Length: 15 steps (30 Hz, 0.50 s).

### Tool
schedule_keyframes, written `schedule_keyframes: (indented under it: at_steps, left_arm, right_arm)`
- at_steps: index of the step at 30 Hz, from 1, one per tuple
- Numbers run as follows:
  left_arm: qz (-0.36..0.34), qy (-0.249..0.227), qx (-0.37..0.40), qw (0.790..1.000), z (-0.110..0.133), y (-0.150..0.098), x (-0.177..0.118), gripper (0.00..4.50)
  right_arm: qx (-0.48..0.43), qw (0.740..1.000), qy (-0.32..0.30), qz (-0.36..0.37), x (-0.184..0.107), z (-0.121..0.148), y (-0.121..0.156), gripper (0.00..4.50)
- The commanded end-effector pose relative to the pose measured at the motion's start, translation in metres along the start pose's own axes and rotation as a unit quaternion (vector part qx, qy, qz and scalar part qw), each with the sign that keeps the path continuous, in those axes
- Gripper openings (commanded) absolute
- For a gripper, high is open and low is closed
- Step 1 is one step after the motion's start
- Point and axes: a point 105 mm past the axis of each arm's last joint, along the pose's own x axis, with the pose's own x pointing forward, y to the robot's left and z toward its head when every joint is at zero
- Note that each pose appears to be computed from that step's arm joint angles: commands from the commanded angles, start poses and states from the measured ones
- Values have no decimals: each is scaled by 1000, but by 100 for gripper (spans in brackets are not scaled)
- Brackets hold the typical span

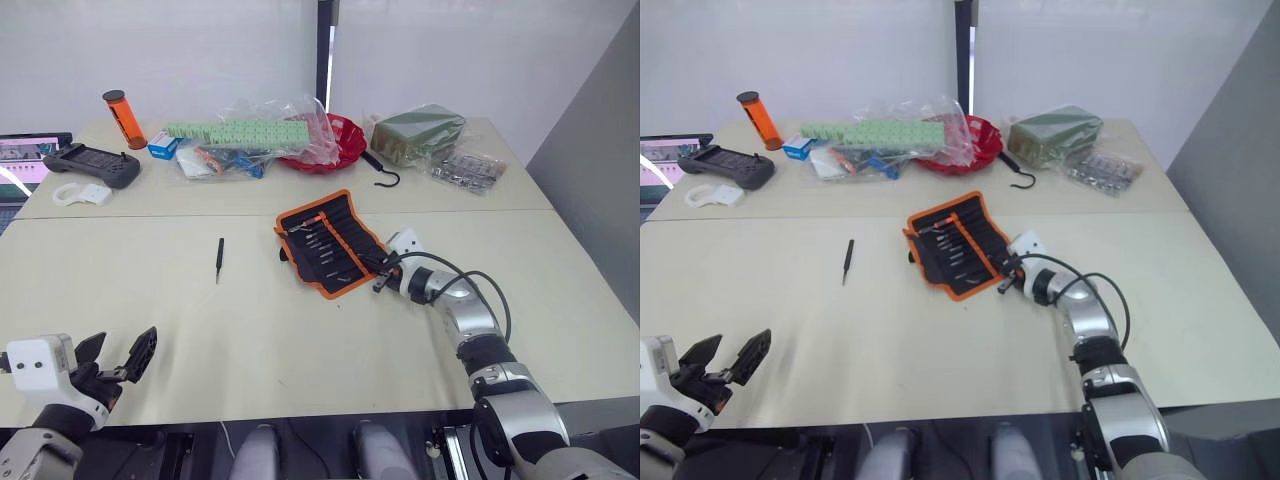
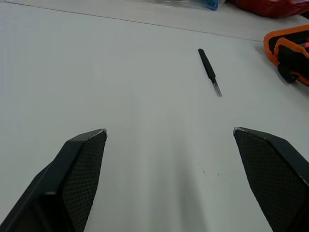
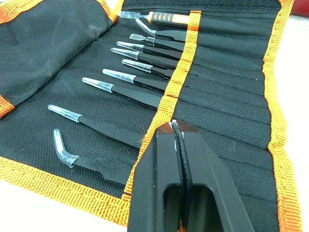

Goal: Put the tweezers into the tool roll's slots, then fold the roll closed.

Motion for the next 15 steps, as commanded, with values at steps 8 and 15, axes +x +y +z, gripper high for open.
schedule_keyframes:
  at_steps: [8, 15]
  left_arm:
    - [9, -11, 70, 997, 11, -34, 63, 447]
    - [52, 9, 60, 997, 5, -48, 122, 447]
  right_arm:
    - [4, 1000, 18, 15, 0, -7, 9, 0]
    - [7, 1000, 18, 9, -5, -6, 10, 0]
